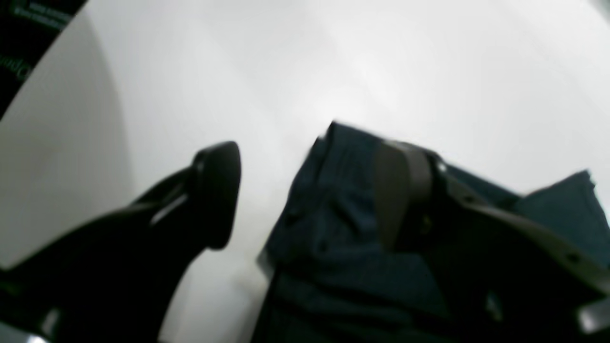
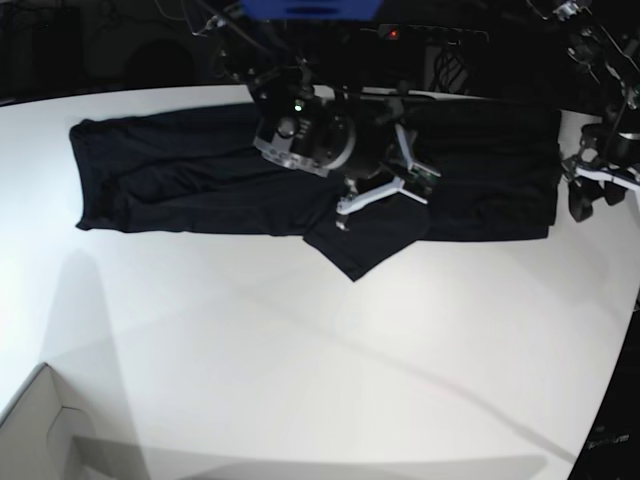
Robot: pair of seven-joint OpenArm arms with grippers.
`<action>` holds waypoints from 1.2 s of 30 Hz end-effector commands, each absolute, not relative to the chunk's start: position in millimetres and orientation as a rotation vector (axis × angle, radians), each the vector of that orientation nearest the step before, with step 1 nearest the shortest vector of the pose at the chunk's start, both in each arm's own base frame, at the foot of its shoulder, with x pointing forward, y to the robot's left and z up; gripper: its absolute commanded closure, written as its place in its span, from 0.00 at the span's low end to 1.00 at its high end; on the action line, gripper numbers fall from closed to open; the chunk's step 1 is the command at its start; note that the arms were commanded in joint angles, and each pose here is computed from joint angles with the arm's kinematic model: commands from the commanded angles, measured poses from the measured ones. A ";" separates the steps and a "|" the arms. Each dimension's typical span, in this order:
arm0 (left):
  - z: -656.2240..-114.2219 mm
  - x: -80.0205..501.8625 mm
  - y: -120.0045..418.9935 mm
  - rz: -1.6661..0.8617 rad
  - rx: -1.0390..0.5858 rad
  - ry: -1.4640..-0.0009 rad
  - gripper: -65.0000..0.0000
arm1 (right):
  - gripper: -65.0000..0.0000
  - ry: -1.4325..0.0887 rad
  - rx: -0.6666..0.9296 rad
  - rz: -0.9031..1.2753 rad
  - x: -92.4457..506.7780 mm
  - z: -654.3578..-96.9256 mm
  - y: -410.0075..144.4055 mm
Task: Layout the t-shirt on the table in an organized manner, then fold the t-shirt properly
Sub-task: 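Fold the sleeve with the right gripper onto the shirt strip, then grasp the strip's ends with both grippers to fold it in half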
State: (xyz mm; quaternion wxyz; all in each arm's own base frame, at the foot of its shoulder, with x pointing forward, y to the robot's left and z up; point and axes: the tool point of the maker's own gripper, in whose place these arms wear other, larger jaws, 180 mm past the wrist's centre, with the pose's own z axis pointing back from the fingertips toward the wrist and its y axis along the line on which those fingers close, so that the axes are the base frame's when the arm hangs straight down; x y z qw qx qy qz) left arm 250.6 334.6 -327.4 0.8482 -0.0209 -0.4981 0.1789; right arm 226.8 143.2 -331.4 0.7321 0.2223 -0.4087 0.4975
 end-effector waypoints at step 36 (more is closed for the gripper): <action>-366.0 368.6 1.5 -0.004 -0.413 -0.836 0.35 | 0.74 -0.799 -0.111 0.399 239.6 -356.9 -182.5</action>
